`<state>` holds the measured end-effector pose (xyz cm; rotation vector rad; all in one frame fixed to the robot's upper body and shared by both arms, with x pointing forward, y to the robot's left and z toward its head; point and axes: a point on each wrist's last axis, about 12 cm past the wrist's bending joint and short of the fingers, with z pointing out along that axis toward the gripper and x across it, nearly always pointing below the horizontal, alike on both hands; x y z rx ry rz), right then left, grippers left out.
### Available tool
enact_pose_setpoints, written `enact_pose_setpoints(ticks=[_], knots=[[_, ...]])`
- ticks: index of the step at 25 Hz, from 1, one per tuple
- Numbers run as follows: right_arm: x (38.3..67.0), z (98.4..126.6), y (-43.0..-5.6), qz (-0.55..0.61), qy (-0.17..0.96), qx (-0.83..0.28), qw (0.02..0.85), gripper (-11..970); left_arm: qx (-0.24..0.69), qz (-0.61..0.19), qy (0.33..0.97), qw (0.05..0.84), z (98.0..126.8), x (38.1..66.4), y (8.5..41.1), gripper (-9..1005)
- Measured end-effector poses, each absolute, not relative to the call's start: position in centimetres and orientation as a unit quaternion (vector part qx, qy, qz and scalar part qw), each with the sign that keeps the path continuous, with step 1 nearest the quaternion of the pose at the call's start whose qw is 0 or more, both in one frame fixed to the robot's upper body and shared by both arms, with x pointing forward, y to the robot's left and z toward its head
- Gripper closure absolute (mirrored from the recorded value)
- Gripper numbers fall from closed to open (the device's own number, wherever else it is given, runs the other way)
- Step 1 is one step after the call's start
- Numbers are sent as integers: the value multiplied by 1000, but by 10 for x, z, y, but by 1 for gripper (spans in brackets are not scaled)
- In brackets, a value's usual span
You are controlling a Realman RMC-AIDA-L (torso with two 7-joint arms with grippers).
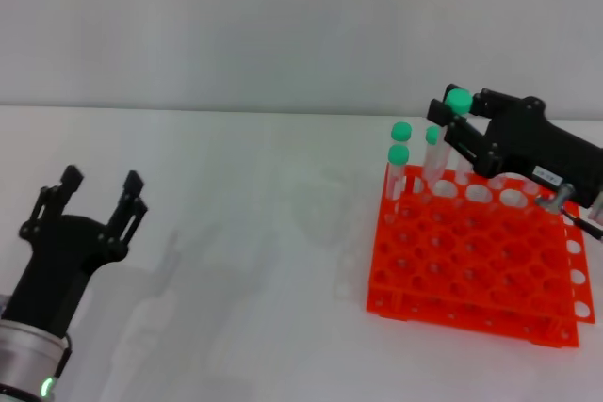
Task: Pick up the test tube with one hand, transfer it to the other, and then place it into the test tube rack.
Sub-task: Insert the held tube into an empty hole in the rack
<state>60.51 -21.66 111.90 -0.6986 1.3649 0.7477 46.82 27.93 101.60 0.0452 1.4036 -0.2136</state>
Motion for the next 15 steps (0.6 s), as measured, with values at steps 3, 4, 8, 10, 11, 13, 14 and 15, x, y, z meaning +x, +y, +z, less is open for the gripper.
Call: enact_pose_setpoints(ticks=[3, 4, 8, 10, 11, 13, 14, 15], knots=[[608, 1114, -206, 315, 612, -324, 649, 698, 16, -89, 647, 757, 1015, 467, 284, 236], [608, 1114, -206, 315, 612, -324, 649, 698, 16, -88, 648, 756, 1014, 467, 284, 237], [613, 1112, -197, 302, 620, -339, 640, 698, 20, -92, 652, 752, 1014, 471, 282, 237], [615, 1111, -196, 296, 626, -335, 639, 697, 21, -93, 652, 752, 1014, 472, 281, 237], [615, 1111, -196, 296, 627, -332, 639, 697, 20, -94, 652, 752, 1015, 473, 281, 237], [616, 1110, -196, 295, 631, -324, 641, 697, 20, -95, 651, 753, 1015, 473, 280, 237], [616, 1109, -195, 293, 633, -321, 641, 697, 20, -95, 651, 753, 1015, 473, 280, 237], [617, 1108, -194, 289, 636, -319, 641, 697, 20, -95, 651, 752, 1015, 473, 280, 237]])
